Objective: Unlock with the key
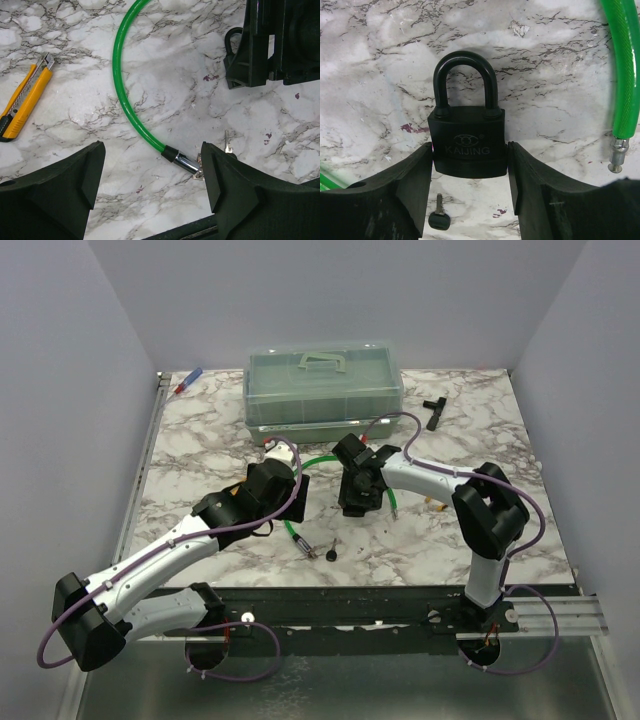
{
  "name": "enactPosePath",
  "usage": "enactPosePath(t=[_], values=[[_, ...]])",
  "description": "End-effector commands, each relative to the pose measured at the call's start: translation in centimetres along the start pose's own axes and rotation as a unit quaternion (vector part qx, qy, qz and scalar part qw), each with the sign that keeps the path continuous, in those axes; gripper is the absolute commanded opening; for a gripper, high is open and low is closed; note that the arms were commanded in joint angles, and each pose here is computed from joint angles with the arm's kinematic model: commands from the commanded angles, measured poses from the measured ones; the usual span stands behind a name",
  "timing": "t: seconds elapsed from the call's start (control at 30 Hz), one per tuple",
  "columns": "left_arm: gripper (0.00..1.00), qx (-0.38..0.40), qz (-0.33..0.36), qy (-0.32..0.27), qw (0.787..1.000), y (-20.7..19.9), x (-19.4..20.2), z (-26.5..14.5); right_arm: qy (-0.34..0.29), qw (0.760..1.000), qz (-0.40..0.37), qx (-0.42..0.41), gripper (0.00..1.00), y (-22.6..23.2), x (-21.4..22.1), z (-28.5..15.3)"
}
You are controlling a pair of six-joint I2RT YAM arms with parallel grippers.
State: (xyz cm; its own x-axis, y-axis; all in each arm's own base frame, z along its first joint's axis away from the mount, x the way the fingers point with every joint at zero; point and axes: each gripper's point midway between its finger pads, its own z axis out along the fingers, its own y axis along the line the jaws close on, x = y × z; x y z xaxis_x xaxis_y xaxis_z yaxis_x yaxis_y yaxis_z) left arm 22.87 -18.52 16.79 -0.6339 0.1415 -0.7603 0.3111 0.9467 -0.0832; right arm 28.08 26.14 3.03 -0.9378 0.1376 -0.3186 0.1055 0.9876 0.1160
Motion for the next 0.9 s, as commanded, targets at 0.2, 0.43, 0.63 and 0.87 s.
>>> enactPosePath(t=[0.2,0.43,0.63,0.87], values=[[0.82,0.004,0.002,0.006,1.0,0.1,0.5,-0.2,0.001,1.0,-0.022,0.022,0.72,-0.2,0.8,0.2],[0.82,-0.012,-0.001,0.0,1.0,0.7,0.3,-0.1,-0.019,0.998,-0.04,0.049,0.8,-0.2,1.2,-1.8],[0.82,-0.039,-0.008,-0.008,0.999,1.9,-0.1,-0.1,-0.037,0.997,0.002,0.067,0.78,0.4,2.6,-5.2],[0.82,-0.057,-0.017,-0.014,0.998,2.9,-0.3,-0.3,-0.004,0.993,0.066,0.099,0.72,3.5,8.3,-5.9]])
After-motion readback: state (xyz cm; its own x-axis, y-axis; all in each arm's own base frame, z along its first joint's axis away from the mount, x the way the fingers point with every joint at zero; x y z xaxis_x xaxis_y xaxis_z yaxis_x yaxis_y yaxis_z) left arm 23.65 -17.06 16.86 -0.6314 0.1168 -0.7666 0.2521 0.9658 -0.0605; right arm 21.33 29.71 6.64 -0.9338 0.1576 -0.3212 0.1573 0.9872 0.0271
